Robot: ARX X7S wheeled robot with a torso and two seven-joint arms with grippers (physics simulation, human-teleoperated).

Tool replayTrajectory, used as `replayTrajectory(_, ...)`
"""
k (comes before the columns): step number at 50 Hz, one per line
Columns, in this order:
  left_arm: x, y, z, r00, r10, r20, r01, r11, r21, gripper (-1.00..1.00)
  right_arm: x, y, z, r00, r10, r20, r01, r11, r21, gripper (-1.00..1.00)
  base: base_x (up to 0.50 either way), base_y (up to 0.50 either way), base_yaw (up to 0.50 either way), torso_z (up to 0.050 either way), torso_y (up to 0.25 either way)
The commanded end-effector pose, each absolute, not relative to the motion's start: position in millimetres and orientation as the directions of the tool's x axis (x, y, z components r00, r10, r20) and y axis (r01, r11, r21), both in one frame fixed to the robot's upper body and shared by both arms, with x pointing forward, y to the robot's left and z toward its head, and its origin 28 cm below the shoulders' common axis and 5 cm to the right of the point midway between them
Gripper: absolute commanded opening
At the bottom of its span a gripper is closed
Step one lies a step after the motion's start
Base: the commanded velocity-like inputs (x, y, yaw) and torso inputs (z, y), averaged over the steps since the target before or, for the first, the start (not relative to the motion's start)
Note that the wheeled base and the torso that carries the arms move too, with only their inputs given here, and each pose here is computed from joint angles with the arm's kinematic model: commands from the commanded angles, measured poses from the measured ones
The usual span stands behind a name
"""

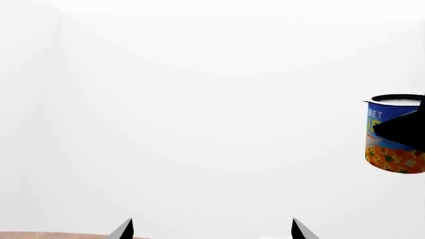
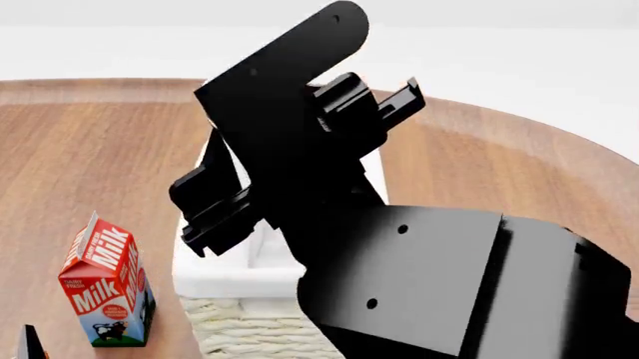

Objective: Pick up the alphabet soup, and put it in the basket.

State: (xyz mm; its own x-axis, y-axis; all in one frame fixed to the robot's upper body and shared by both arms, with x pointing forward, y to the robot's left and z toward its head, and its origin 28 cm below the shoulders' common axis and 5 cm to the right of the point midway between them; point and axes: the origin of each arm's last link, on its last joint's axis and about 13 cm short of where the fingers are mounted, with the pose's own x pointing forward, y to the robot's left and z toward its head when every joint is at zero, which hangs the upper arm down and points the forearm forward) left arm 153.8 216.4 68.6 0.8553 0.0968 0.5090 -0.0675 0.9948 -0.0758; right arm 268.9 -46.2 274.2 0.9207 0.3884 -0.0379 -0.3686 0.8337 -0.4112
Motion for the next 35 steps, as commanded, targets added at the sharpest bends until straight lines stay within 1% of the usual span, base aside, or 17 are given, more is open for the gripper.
replayTrajectory(1,153,216,69,0.856,0.093,0.509,-0.065,0.995,-0.073,1.00,298,-40,286,0.940,0.328,-0.093,-0.336,0.850,-0.406,-1.00,0.00,0.00,0.00,0.000,0.000)
replayTrajectory(16,154,214,69,0.857,0.086,0.509,-0.060,0.996,-0.066,1.00,317,-35,293,0.929,0.328,-0.171,-0.367,0.875,-0.315,-1.00,0.00,0.00,0.00,0.000,0.001)
replayTrajectory(20,154,214,68,0.857,0.085,0.508,-0.060,0.996,-0.066,1.00,322,-33,294,0.920,0.339,-0.197,-0.383,0.884,-0.266,-1.00,0.00,0.00,0.00,0.004,0.000)
replayTrajectory(21,154,214,68,0.857,0.084,0.508,-0.059,0.996,-0.065,1.00,326,-33,294,0.913,0.349,-0.211,-0.393,0.891,-0.227,-1.00,0.00,0.00,0.00,0.000,0.000)
replayTrajectory(35,153,214,69,0.857,0.084,0.509,-0.059,0.996,-0.065,1.00,340,-35,290,0.883,0.378,-0.279,-0.419,0.902,-0.103,-1.00,0.00,0.00,0.00,0.000,0.001)
